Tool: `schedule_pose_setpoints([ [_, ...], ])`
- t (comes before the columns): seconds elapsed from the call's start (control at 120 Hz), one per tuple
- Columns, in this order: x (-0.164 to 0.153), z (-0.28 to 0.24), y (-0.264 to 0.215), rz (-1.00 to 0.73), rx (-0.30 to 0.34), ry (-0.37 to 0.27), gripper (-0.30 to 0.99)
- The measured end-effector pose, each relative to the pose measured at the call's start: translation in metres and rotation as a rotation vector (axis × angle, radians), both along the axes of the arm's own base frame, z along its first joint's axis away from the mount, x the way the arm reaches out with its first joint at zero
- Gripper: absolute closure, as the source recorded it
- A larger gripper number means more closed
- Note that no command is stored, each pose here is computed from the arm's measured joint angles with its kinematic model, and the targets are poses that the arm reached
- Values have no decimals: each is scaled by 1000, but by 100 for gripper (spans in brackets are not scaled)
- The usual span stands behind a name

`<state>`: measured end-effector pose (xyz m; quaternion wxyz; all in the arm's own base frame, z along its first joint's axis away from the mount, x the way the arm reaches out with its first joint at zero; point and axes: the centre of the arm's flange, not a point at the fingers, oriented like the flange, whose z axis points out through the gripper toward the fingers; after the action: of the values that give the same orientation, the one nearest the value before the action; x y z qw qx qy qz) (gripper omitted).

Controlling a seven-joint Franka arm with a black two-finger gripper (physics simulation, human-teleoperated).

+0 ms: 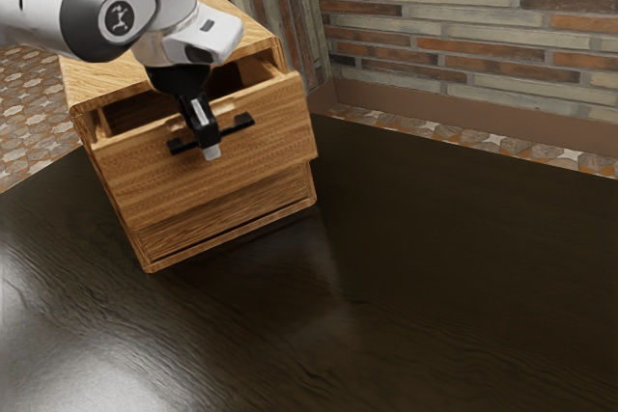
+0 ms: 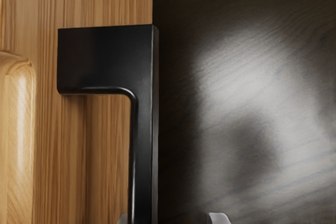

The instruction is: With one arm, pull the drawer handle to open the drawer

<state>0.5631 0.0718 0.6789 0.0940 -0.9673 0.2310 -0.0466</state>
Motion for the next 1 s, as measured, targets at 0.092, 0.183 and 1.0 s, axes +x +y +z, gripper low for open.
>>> schedule_pose_setpoints([
  [0.092, -3, 0, -6, -2, -3, 0, 61],
  [0.183, -4, -1, -10, 1, -4, 0, 63],
  [1.0, -38, -2, -71, -4, -43, 7, 53],
])
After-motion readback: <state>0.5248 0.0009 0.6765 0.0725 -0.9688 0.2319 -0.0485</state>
